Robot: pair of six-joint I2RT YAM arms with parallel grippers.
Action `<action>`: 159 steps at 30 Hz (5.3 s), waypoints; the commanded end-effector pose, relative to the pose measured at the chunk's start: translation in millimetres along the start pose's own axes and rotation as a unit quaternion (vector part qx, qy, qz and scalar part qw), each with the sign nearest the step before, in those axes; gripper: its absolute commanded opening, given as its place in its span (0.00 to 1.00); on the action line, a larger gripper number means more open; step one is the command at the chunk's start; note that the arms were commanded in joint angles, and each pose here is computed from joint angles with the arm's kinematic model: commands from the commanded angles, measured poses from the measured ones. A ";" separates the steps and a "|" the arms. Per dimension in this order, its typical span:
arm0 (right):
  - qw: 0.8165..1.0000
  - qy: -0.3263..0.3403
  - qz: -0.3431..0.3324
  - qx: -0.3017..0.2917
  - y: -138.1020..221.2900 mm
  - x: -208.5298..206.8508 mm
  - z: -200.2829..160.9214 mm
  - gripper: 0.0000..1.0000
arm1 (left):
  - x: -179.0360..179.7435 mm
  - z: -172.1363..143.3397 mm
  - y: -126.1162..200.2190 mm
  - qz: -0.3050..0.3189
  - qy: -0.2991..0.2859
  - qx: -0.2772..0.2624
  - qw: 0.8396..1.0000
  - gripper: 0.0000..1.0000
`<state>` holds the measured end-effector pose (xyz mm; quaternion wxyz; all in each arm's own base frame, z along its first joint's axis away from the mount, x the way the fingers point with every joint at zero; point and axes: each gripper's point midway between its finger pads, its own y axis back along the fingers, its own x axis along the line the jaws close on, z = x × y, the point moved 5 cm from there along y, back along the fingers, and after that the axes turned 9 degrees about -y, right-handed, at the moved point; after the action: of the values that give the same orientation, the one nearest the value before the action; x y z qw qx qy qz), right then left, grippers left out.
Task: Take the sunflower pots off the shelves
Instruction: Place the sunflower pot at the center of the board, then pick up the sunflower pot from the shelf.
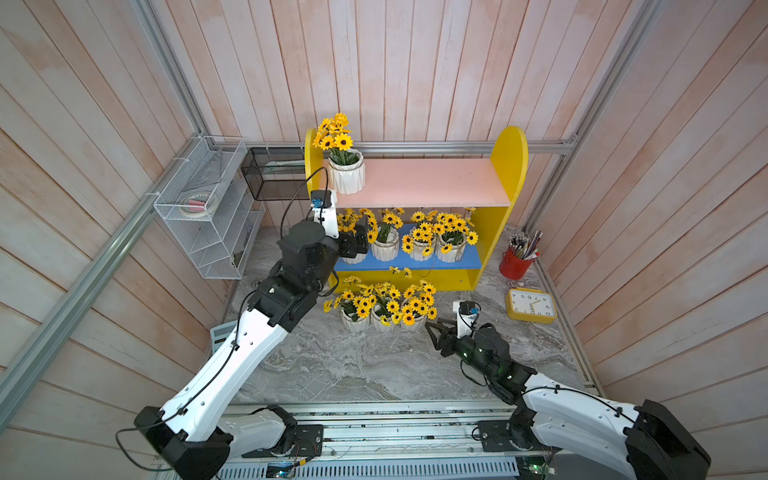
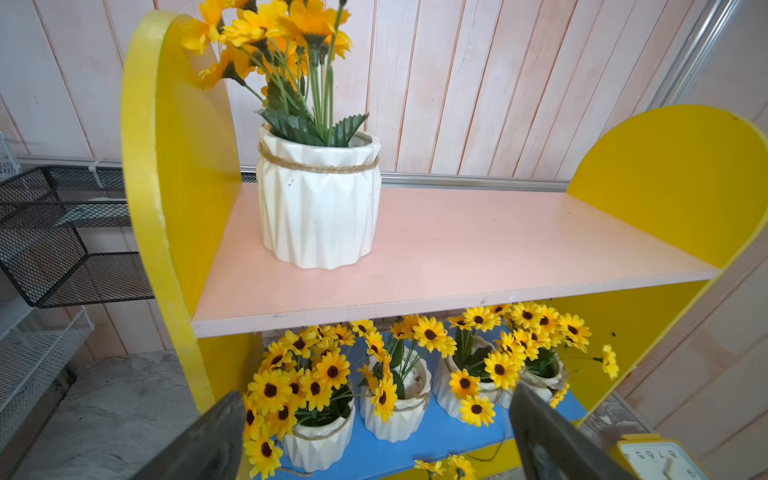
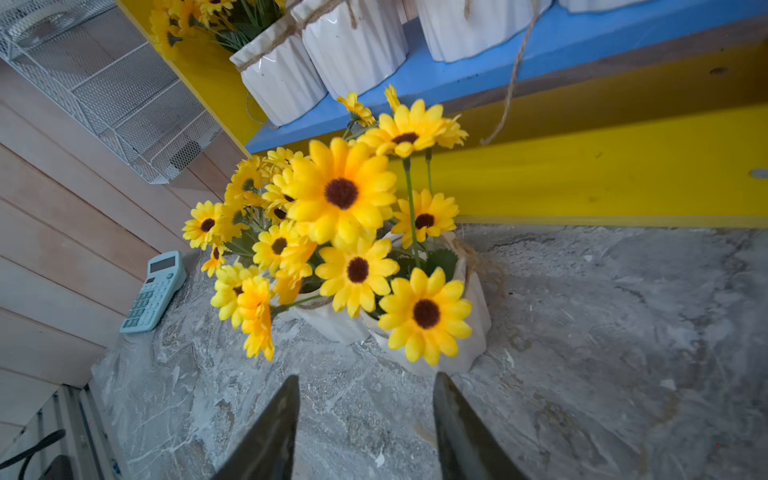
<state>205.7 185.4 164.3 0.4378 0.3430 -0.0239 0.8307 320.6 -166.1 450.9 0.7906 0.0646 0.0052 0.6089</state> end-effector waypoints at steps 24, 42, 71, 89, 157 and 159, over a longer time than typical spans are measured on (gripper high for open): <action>0.996 0.077 -0.002 -0.045 38.4 10.1 27.3 0.94 | 17.2 35.4 -60.6 0.009 -0.054 0.036 0.998 1.00; 0.995 0.082 0.002 -0.062 43.4 12.4 32.9 0.98 | 32.8 34.9 -93.8 0.000 -0.034 0.014 0.999 1.00; 0.992 0.101 0.010 -0.074 34.2 16.2 36.2 0.98 | 39.4 29.3 -121.5 0.017 -0.054 -0.069 0.996 1.00; 0.992 0.099 0.021 -0.080 31.6 18.1 36.4 0.98 | 52.7 31.8 -128.6 0.077 -0.014 -0.110 0.991 1.00; 0.973 0.075 -0.067 -0.206 50.6 13.8 126.1 0.98 | -7.1 88.2 -79.0 -0.073 -0.098 -0.161 0.979 0.00; 0.973 0.070 -0.067 -0.210 52.0 13.7 135.4 0.98 | -16.4 89.6 -70.5 -0.087 -0.098 -0.166 0.977 0.00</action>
<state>232.2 121.5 273.7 0.5558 0.1832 -0.1292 0.8005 428.2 -206.9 480.6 0.8300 0.0630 -0.1189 0.5414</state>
